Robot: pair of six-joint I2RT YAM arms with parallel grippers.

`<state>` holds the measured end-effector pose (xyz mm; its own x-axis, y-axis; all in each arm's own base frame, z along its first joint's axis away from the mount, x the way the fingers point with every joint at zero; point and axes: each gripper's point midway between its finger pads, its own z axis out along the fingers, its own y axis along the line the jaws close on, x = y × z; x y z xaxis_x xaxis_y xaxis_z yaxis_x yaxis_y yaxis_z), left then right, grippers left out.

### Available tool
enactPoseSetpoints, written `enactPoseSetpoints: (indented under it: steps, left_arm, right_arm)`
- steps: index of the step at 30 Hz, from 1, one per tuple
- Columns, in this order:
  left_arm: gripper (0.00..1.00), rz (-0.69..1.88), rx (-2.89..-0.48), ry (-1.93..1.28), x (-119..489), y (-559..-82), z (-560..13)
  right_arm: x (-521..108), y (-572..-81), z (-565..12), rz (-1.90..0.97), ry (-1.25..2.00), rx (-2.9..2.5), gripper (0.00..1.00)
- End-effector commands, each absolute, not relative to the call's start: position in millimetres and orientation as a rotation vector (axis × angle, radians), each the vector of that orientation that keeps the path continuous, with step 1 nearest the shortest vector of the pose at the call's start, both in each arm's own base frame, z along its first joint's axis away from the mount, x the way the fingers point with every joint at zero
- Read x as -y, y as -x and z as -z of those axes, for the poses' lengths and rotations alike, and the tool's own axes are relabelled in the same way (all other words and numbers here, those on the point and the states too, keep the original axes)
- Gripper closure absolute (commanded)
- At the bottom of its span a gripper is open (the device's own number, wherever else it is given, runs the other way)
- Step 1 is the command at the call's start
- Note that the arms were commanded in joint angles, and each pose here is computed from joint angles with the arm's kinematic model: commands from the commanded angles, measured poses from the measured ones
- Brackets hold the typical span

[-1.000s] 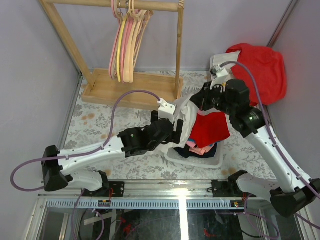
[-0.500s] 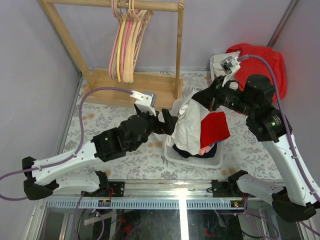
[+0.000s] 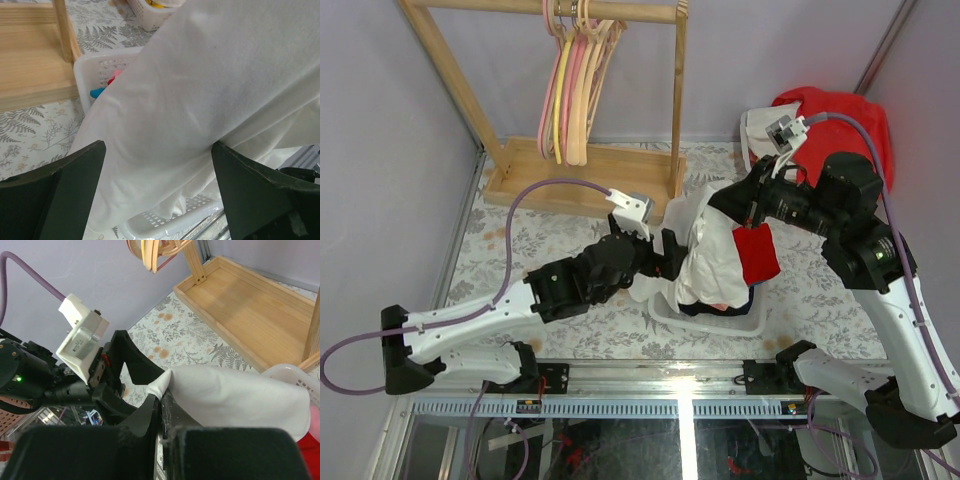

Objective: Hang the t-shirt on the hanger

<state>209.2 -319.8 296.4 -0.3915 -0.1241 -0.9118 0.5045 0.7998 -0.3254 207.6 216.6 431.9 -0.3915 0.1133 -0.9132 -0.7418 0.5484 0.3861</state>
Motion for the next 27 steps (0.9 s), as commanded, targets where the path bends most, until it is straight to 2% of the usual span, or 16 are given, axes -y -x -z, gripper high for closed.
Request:
enactPoseSetpoints:
  steps: [1,3,4,5,6,7,13,27]
  left_arm:
    - [0.12,0.750,-1.817,-0.305,337.2,-209.1,-298.0]
    - [0.18,0.714,-1.824,-0.302,338.8,-214.2,-292.1]
    - [0.29,0.681,-1.831,-0.294,338.4,-218.6,-287.7]
    - [0.50,0.648,-1.838,-0.291,338.5,-222.5,-283.2]
    - [0.83,0.609,-1.849,-0.281,338.1,-227.0,-279.2]
    - [0.99,0.568,-1.862,-0.270,336.5,-231.0,-276.2]
    - [1.00,0.490,-1.853,-0.220,316.2,-235.7,-301.5]
    - [1.00,0.555,-1.628,0.014,210.8,-215.9,-443.3]
  right_arm:
    - [-217.1,-191.3,-463.5,-1.081,0.545,-1.639,1.00]
    - [-216.5,-189.6,-464.2,-1.080,0.547,-1.638,1.00]
    - [-215.8,-188.8,-465.5,-1.079,0.548,-1.635,1.00]
    - [-215.0,-188.7,-465.6,-1.075,0.545,-1.637,1.00]
    - [-214.2,-187.3,-467.0,-1.073,0.546,-1.634,1.00]
    - [-213.4,-185.7,-468.1,-1.072,0.549,-1.630,1.00]
    - [-203.1,-184.4,-465.7,-1.008,0.532,-1.643,1.00]
    - [-171.4,-172.8,-466.2,-0.852,0.476,-1.677,1.00]
